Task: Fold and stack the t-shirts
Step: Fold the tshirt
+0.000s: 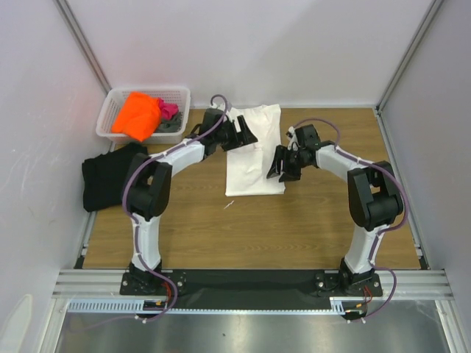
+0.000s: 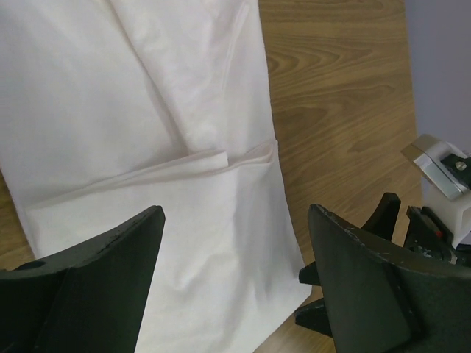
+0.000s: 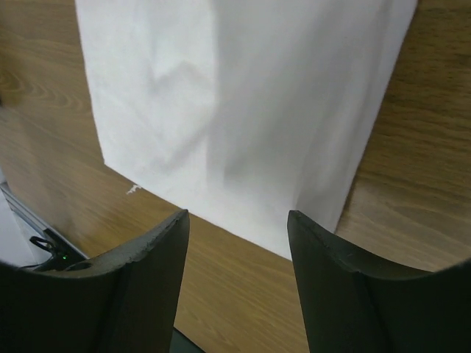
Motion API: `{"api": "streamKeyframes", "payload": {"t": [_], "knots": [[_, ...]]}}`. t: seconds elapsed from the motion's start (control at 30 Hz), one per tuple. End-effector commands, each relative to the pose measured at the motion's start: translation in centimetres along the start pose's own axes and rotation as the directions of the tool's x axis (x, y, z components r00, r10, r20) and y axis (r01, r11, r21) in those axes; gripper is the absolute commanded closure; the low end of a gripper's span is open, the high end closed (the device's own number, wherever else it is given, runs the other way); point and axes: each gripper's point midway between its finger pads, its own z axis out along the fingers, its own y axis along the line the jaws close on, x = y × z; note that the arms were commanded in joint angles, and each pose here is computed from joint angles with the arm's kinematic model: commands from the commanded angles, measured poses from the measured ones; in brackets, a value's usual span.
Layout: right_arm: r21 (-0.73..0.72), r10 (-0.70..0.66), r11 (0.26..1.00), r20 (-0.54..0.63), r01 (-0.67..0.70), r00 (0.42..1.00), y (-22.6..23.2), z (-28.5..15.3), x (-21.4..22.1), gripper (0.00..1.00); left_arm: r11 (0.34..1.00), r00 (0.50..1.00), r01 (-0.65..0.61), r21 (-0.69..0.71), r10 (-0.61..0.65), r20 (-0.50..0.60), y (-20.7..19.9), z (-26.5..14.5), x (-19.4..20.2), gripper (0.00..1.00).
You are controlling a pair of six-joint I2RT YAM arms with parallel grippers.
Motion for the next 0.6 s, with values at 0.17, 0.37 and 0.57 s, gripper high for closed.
{"api": "streamKeyframes", "payload": {"t": [0.17, 0.37, 0.57], "knots": [[0.008, -0.011, 1.0, -0.002, 0.011, 1.0, -2.1, 1.8, 1.2, 0.38, 0.982, 0.982, 0.189, 0.014, -0.189, 0.015, 2.1, 2.5, 2.2, 0.15], [0.017, 0.009, 1.0, -0.024, -0.008, 1.0, -3.0, 2.1, 2.9, 0.39, 0.974, 0.973, 0.225, -0.026, -0.223, 0.053, 4.5, 3.0, 2.3, 0.15], [0.063, -0.002, 0.998, -0.046, 0.005, 0.999, -4.3, 1.8, 4.4, 0.4, 0.959, 0.958, 0.28, -0.051, -0.276, 0.075, 6.7, 3.7, 1.8, 0.16]]}}
